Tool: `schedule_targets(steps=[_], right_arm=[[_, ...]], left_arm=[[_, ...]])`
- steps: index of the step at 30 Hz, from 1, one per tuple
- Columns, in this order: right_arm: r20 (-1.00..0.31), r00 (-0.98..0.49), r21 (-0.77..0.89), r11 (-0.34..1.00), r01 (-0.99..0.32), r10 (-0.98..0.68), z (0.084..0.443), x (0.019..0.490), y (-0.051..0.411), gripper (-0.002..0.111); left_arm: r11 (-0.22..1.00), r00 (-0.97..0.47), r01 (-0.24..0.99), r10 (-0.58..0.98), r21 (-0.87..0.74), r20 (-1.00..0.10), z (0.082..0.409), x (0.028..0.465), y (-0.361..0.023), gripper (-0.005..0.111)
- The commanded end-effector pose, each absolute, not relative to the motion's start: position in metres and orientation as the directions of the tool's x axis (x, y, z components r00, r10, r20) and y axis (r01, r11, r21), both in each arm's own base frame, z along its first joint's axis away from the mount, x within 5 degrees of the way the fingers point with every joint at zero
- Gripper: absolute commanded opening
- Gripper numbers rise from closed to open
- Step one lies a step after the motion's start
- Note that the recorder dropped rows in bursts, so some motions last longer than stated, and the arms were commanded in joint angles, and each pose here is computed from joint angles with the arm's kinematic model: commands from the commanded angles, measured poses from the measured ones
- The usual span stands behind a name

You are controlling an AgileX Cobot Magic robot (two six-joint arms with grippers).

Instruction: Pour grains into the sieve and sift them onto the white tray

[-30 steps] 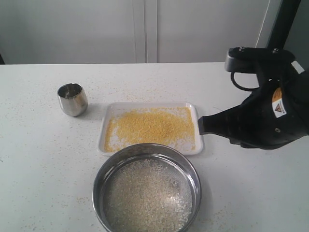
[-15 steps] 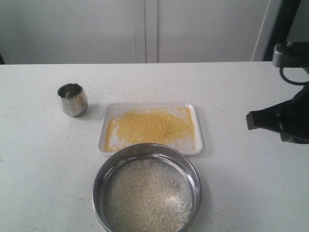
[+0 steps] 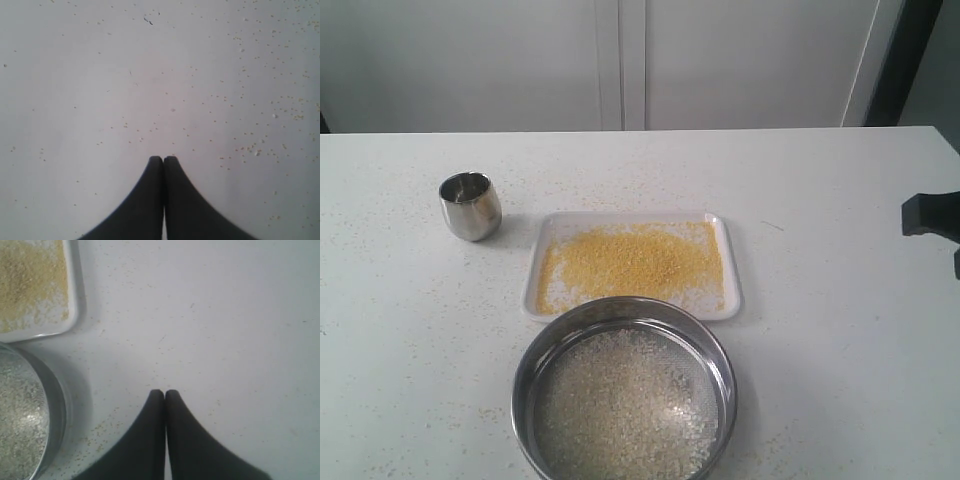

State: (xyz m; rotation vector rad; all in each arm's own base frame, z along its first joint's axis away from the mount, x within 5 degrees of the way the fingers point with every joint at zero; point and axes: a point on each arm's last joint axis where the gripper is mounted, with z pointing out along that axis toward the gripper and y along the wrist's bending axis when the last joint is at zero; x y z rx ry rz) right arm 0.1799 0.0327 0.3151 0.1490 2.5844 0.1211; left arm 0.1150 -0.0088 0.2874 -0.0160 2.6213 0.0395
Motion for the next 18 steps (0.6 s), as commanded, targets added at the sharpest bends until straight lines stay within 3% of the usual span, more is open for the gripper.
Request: schedule_targets(steps=[1, 9, 18], right_arm=[[-0.521, -0.842, 0.161, 0.985, 0.067, 0.142, 0.319, 0.18, 0.028, 0.0], [-0.523, -0.831, 0.217, 0.972, 0.085, 0.19, 0.322, 0.179, 0.018, 0.0], [-0.637, -0.763, 0.086, 0.994, 0.07, 0.109, 0.34, 0.157, 0.005, 0.0]], left_arm=[[1.0, -0.871, -0.023, -0.01, 0.021, -0.49, 0.286, 0.113, -0.008, 0.0], [1.0, -0.871, -0.023, -0.01, 0.021, -0.49, 0.286, 0.113, -0.008, 0.0], [1.0, -0.871, -0.023, -0.01, 0.021, -0.49, 0.286, 0.113, -0.008, 0.0]])
